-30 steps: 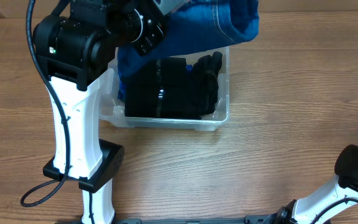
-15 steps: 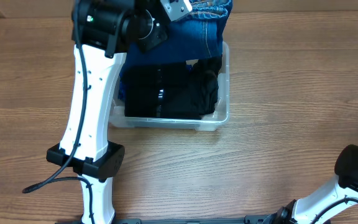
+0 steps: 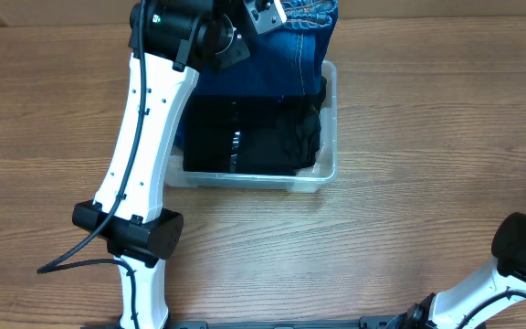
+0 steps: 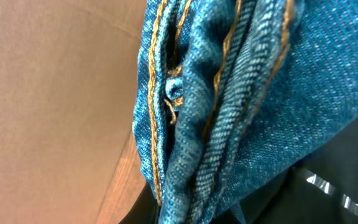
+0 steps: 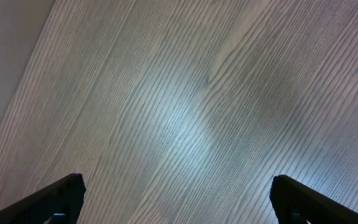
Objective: Pack container
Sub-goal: 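Lower the jeans onto the black garments in the container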
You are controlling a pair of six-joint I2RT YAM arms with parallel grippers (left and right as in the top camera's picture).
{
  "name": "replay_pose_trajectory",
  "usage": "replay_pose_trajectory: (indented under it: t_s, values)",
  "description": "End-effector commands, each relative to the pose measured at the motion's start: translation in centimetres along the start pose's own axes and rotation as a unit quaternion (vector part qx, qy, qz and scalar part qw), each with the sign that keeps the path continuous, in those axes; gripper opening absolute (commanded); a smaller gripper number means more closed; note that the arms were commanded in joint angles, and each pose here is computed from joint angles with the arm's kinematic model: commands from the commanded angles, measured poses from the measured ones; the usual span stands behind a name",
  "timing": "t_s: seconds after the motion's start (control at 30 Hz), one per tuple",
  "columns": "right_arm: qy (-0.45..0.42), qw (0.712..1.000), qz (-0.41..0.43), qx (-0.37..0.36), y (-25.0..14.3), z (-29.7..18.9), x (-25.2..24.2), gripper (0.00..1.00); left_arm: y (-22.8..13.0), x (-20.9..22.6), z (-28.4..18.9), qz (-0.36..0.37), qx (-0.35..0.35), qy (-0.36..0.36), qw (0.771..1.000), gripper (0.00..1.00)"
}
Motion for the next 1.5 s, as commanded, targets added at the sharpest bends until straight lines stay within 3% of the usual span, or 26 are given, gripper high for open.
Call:
replay_pose_trajectory:
  t_s: [0.0, 0.2, 0.73, 0.97, 1.1, 1.47]
  values:
    - [0.003, 1.000, 0.002, -0.009, 0.1, -0.5, -0.1, 1.00, 0.3, 1.1, -0.3, 0.008, -0.015, 0.030, 0.999, 0.04]
    - [0.003, 1.000, 0.002, -0.009, 0.1, -0.5, -0.1, 1.00, -0.3, 0.5, 2.3, 0.007, 0.014, 0.001, 1.000, 0.04]
    - [0.003, 1.000, 0.002, -0.009, 0.1, -0.5, -0.1, 1.00, 0.7, -7.7, 0.9, 0.024, 0.092, -0.149, 0.984, 0.04]
    - [0.003, 1.000, 0.002, -0.009, 0.1, -0.5, -0.1, 1.00, 0.5, -8.8, 0.5, -0.113, 0.134, -0.150, 0.973, 0.08]
    - [0.003, 1.000, 0.002, -0.009, 0.1, -0.5, -0.1, 1.00, 0.5, -8.8, 0.5, -0.164, 0.141, -0.144, 0.966, 0.04]
    - [0.003, 1.000, 0.002, -0.009, 0.1, -0.5, -0.1, 1.00, 1.0, -9.3, 0.4, -0.211, 0.128, -0.184, 0.952, 0.04]
Point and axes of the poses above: each gripper's point midway between its finger pads, its own z axis out along the fingers, its own x axis along the line the jaws close on, y = z × x, the point moved 10 cm from there along -z, back along the fingers, and after that the axes turned 5 degrees about -z, right-handed, at the moved point
